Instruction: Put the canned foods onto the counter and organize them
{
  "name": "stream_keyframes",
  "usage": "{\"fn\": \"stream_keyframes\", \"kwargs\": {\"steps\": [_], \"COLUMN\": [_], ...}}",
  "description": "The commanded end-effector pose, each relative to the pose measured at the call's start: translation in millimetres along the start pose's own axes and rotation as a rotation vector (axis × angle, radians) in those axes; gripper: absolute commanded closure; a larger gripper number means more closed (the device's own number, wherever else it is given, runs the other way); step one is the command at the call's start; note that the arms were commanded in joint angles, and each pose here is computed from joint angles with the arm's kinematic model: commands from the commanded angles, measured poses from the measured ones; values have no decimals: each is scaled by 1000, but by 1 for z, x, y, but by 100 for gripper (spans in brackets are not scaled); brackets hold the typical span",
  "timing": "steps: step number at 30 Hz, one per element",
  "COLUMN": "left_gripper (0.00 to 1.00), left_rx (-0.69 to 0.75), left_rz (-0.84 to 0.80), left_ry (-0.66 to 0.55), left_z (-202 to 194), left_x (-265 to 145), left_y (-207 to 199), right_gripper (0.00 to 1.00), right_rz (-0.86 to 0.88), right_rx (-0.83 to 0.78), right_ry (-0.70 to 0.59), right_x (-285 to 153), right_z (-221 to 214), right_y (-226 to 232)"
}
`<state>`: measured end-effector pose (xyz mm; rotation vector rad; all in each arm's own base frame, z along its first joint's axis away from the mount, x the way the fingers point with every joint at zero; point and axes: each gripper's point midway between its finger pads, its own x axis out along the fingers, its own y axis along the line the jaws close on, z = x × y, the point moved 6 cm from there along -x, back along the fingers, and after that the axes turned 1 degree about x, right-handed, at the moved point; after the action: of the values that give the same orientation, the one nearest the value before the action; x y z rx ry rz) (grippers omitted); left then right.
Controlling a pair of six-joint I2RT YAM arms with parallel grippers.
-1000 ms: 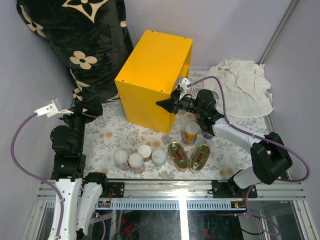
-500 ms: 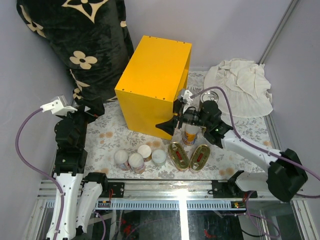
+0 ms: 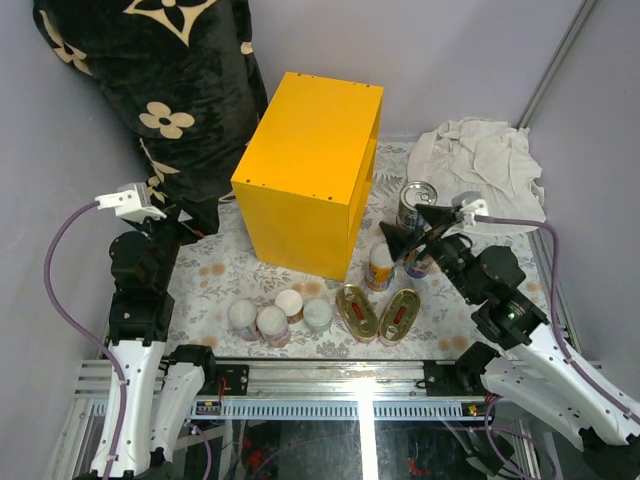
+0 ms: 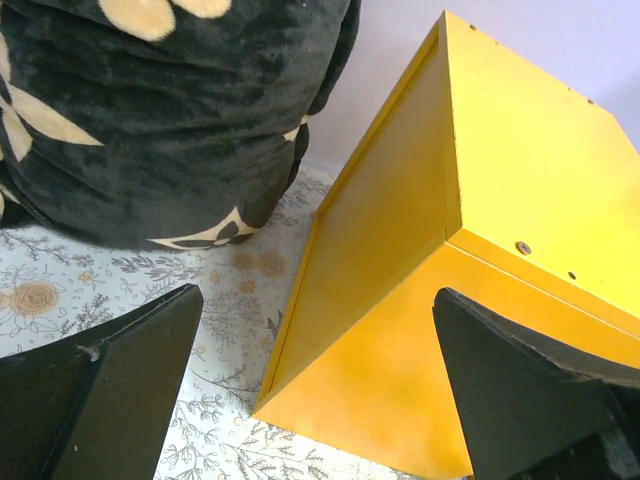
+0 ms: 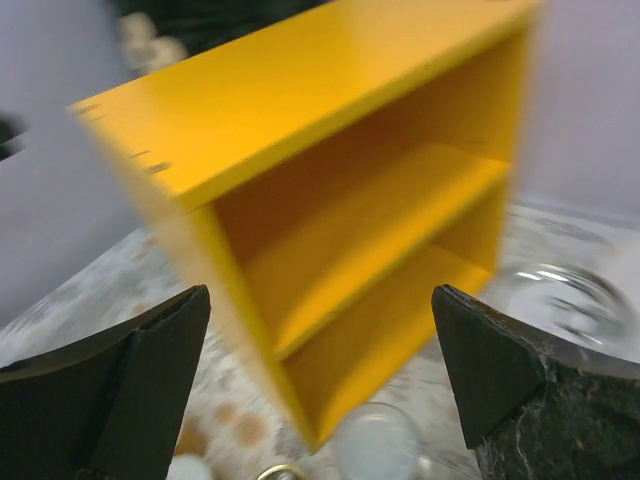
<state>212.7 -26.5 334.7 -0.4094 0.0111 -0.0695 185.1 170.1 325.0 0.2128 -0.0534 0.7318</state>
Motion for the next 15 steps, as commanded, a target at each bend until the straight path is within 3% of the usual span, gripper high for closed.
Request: {"fn": "stream_keyframes", "kwargs": {"steps": [1,3,15], "left_gripper": [0,0,0], "left_rx": [43,57,91], "left_rz": [-87,-99,-205], "left_ry": [2,10,96], "left_z": [5,4,-11], "left_x": [1,1,2], "left_y": [-10,-11,-18], "right_gripper": [0,0,1], "right_rz": [-686,-771,-650], "right_rx": [1,-55,-140], "right_ry": [-12,27,205], "right_x": [-33,-37,-5], "right_z": [-2,-10,-23], "right_y": [-73,-83,-91]}}
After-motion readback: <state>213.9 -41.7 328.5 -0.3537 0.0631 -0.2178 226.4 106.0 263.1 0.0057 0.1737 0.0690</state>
